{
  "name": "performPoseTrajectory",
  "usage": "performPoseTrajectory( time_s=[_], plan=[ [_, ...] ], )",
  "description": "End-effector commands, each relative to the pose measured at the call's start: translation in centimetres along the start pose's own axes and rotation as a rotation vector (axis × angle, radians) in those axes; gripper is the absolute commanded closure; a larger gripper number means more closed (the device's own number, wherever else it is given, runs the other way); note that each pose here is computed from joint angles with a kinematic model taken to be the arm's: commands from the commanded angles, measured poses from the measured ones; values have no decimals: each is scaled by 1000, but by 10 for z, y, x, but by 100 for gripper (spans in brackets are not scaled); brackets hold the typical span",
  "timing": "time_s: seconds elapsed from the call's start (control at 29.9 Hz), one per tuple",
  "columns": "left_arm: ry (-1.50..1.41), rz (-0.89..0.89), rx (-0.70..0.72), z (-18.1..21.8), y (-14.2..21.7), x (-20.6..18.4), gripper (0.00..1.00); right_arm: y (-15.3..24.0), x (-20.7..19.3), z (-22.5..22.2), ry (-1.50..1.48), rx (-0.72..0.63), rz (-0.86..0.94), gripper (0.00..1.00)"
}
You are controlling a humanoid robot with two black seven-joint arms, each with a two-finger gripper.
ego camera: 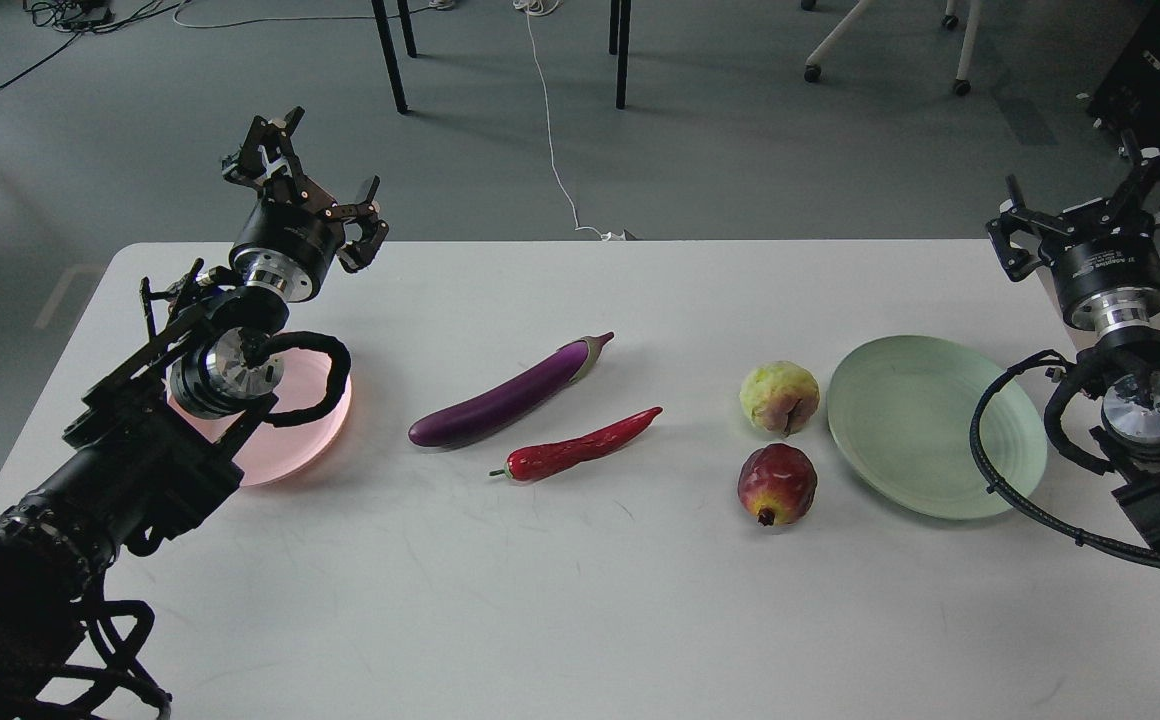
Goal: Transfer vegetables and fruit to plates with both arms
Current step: 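Move the right gripper over the pear beside the green plate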
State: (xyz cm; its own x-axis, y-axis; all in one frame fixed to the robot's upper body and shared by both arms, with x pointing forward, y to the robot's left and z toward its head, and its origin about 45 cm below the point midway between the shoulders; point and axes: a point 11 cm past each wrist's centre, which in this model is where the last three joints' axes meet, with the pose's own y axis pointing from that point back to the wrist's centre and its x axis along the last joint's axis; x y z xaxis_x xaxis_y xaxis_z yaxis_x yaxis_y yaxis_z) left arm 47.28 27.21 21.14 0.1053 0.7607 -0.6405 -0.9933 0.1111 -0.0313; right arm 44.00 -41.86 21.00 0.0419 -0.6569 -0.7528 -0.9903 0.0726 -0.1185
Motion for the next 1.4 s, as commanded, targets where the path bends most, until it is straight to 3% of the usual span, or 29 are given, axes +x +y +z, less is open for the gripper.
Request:
performPoseTrajectory(
  time_s=[0.0, 0.23, 0.47, 0.7, 0.97, 1.14, 1.37],
  plan=[
    [-17, 0, -1, 0, 1, 2, 2, 0, 0, 0, 7, -3, -3, 1],
    [-21, 6, 12, 2, 2, 5, 2, -5, -11, -4, 37, -15, -39, 1],
    [-38, 7, -5, 18, 4, 15, 2, -43, -85, -47, 335, -102, -262, 1],
    [-42, -2, -9, 20, 3, 13, 2, -68, -165, -34, 639, -245, -477, 1],
    [-53, 2, -14, 24, 4, 16, 2, -66, -228, 10, 1149, -492, -753, 1],
    [-59, -11, -9, 23, 4, 14, 2, -40, -240, 68, 1545, -758, -987, 1],
    [-56, -32, -11, 24, 2, 8, 2, -17, -188, 100, 2030, -1028, -1172, 1]
  ],
)
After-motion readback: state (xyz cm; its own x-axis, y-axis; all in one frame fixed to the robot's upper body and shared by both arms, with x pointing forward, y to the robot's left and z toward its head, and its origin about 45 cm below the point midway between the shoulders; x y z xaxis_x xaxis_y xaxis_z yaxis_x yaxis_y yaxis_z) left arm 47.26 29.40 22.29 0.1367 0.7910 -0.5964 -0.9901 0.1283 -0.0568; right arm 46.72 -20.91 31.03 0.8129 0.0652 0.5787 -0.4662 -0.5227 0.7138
